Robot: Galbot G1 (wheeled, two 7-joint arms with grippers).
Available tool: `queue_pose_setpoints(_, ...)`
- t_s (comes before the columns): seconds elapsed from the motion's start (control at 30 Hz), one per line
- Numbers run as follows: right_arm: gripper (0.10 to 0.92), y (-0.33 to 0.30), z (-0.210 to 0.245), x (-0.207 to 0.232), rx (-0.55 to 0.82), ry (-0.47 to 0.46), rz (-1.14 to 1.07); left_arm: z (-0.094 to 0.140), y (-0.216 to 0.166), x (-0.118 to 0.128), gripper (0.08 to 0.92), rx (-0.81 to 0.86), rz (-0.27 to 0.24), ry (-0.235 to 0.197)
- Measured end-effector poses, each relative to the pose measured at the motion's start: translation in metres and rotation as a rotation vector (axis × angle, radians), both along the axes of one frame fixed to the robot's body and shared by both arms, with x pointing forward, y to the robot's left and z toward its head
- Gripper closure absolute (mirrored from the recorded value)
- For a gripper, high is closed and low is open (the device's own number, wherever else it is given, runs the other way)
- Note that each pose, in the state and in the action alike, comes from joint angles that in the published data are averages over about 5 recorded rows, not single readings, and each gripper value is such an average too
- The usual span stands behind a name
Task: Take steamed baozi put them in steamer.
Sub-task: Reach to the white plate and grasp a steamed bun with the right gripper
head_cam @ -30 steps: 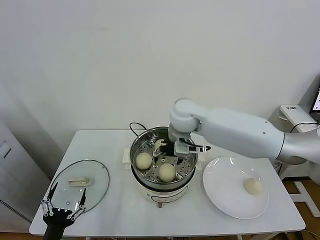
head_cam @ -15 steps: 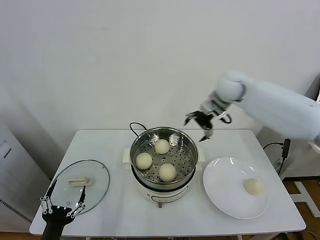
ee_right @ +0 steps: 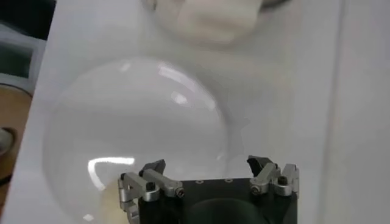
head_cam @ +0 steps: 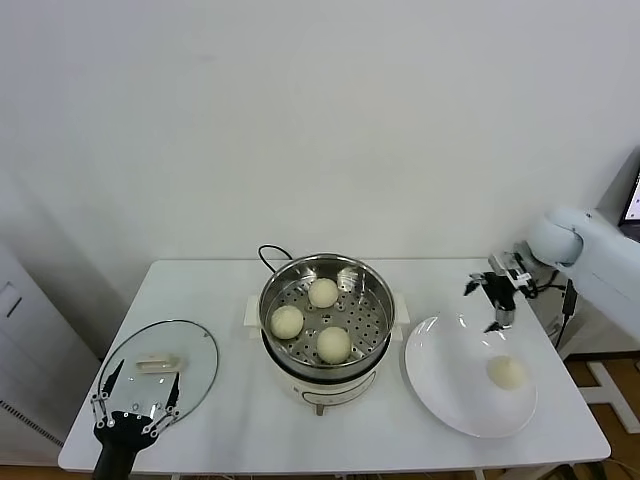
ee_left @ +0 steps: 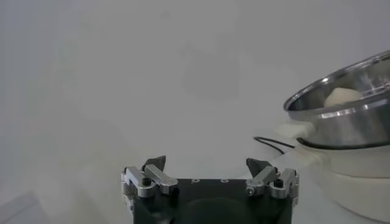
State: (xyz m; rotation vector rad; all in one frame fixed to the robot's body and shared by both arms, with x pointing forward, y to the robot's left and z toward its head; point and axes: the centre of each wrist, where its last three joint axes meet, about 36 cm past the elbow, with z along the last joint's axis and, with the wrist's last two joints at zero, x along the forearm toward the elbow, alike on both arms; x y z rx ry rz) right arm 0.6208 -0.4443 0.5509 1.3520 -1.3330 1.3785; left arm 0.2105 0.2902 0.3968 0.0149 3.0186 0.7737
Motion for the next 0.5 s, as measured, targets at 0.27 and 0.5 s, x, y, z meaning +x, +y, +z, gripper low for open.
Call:
queue_pose_setpoints(0.27,0.2,-0.029,-0.048,-0.027,-0.033,0.061,-0.073,-0.004,-0.002,0.0,0.177,0.008,-0.008,0.011)
queue_pose_setpoints(0.5,0.2,-0.038,-0.07,-0.039,-0.049,0.077,-0.102,-0.004,-0.003,0.001,0.177,0.014,-0.011,0.013)
